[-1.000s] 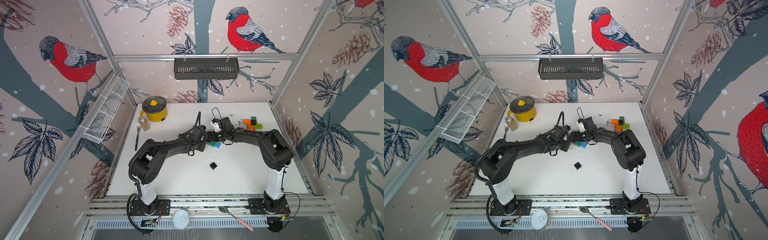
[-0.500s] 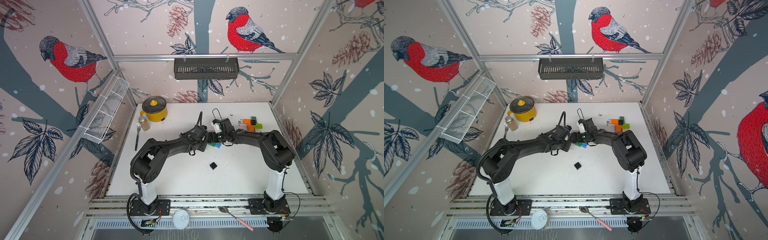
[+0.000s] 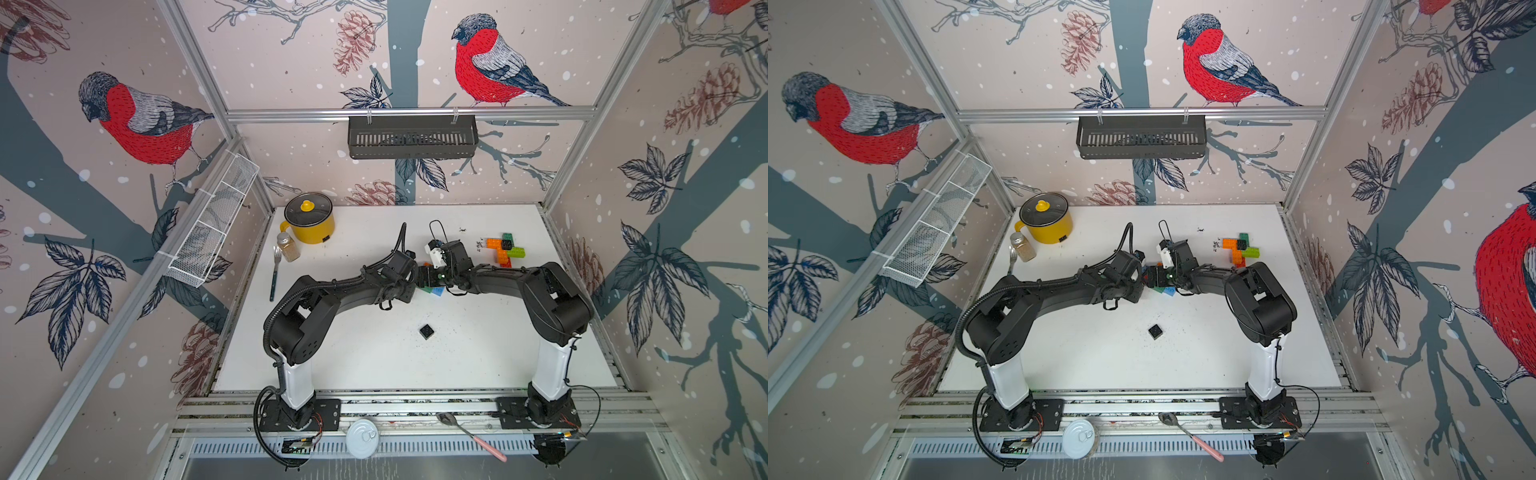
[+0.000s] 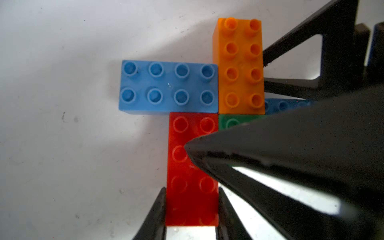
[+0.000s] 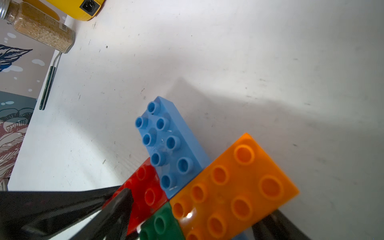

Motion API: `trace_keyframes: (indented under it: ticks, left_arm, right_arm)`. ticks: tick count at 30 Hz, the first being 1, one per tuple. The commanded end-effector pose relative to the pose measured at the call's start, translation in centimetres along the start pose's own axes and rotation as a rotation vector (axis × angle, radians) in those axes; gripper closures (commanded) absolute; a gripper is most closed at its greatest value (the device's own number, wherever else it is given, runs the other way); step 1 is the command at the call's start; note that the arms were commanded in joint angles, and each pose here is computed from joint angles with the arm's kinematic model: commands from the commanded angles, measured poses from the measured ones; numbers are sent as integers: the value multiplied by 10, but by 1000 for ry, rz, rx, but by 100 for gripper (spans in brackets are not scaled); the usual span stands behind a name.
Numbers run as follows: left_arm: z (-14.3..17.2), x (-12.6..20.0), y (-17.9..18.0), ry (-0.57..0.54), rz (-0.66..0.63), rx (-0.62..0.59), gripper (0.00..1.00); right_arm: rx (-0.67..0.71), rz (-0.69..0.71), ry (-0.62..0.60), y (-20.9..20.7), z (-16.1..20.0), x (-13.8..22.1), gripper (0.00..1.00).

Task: Assemble a small pinwheel with lego
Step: Assemble the lego brick with the lego brick.

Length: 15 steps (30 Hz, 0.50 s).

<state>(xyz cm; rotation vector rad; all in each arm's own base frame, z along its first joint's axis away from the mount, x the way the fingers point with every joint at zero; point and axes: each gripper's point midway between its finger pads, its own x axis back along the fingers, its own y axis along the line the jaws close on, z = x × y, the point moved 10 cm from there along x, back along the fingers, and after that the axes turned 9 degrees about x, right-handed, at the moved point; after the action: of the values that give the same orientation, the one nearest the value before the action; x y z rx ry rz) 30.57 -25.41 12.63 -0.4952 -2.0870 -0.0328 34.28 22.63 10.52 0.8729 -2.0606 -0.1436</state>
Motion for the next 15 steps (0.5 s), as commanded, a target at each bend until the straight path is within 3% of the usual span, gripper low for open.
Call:
trace_keyframes:
  ticks: [1, 3, 10, 15]
  left_arm:
    - [-2, 2, 3, -1, -40, 0, 86]
    - [-4, 4, 2, -4, -32, 0, 83]
    - [-15, 25, -5, -65, 33, 16, 45]
    - [-13, 43, -3, -112, 53, 33, 28]
  right_arm:
    - [-66, 148, 166, -16, 29, 6, 12]
    - [-76, 112, 141, -15, 23, 10, 11]
    - [-75, 17, 93, -8, 3, 23, 2]
    - [-83, 23, 52, -10, -12, 39, 1]
